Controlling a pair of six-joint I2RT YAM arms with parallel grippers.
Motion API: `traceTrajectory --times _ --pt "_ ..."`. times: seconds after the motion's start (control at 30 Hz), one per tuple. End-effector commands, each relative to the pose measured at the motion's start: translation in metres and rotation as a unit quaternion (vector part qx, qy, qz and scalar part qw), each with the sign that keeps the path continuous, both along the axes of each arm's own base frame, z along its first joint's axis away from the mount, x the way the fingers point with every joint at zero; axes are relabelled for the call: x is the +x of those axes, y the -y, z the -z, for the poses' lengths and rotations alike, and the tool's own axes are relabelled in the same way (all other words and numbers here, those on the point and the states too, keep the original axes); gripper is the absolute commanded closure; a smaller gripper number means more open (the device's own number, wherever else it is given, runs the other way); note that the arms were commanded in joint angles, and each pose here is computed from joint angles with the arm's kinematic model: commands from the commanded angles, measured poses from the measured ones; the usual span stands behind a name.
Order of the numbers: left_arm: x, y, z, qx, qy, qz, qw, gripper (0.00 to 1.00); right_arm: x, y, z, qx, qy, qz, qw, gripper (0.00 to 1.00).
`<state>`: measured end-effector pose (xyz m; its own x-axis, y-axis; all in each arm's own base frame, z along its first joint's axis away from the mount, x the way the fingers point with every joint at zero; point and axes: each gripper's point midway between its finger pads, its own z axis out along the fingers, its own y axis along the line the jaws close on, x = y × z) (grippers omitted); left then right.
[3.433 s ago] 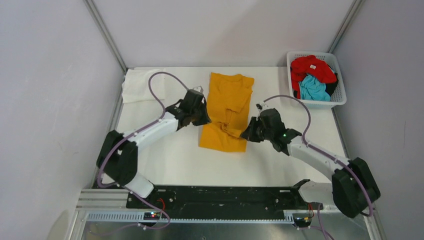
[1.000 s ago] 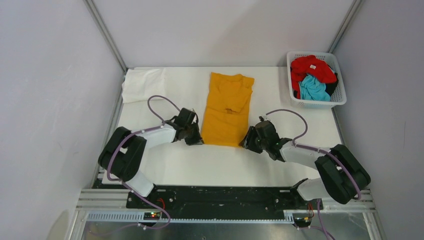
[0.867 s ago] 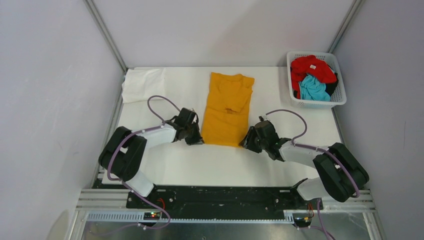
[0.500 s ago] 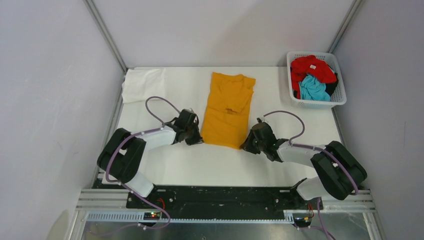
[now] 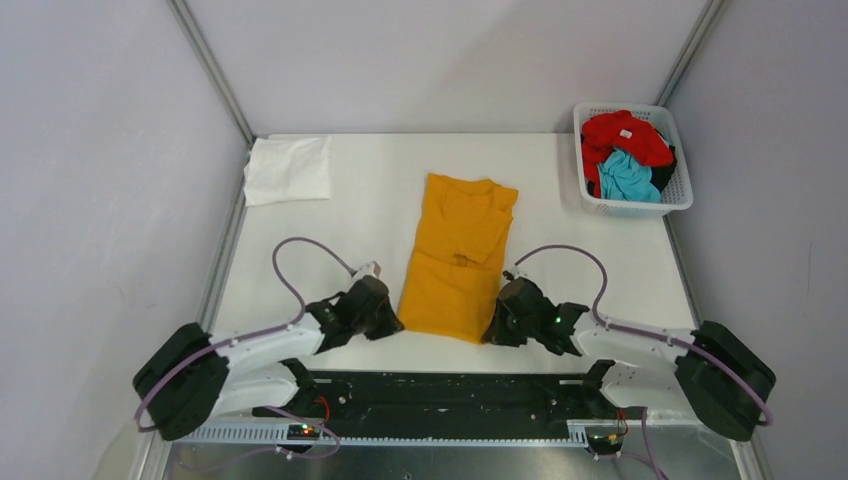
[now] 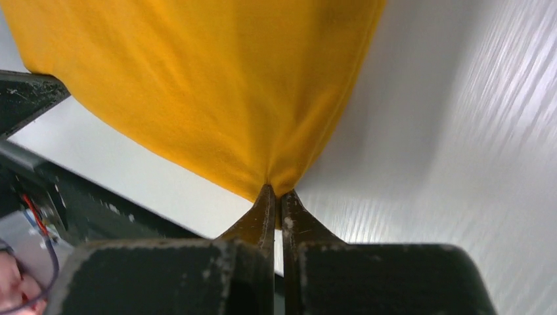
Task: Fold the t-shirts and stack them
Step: Fold the long partially folded tshirt into a neat square
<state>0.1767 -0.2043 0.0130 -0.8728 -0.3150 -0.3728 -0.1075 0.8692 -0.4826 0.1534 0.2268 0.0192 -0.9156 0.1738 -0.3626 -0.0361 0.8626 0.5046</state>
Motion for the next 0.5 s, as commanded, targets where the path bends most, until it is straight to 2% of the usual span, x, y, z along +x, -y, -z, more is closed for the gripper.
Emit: traceTrajectory --times 0.0,0.23,0.47 --pt "-0.062 -0.041 0.033 0.076 -0.071 -0.014 0.994 1.0 -0.047 0.021 0.005 -0.041 -0.05 -0.033 0.997 1.0" --pt "-0.081 -0.017 -0.004 0.002 -0.008 0.042 0.999 1.0 -0.079 0.013 -0.016 -0.006 -0.053 -0.083 0.995 1.0" --pt "-0.049 0.005 -0.071 -0.02 0.099 0.059 0.993 1.0 -0.055 0.017 -0.059 0.029 0.017 -0.063 0.997 1.0"
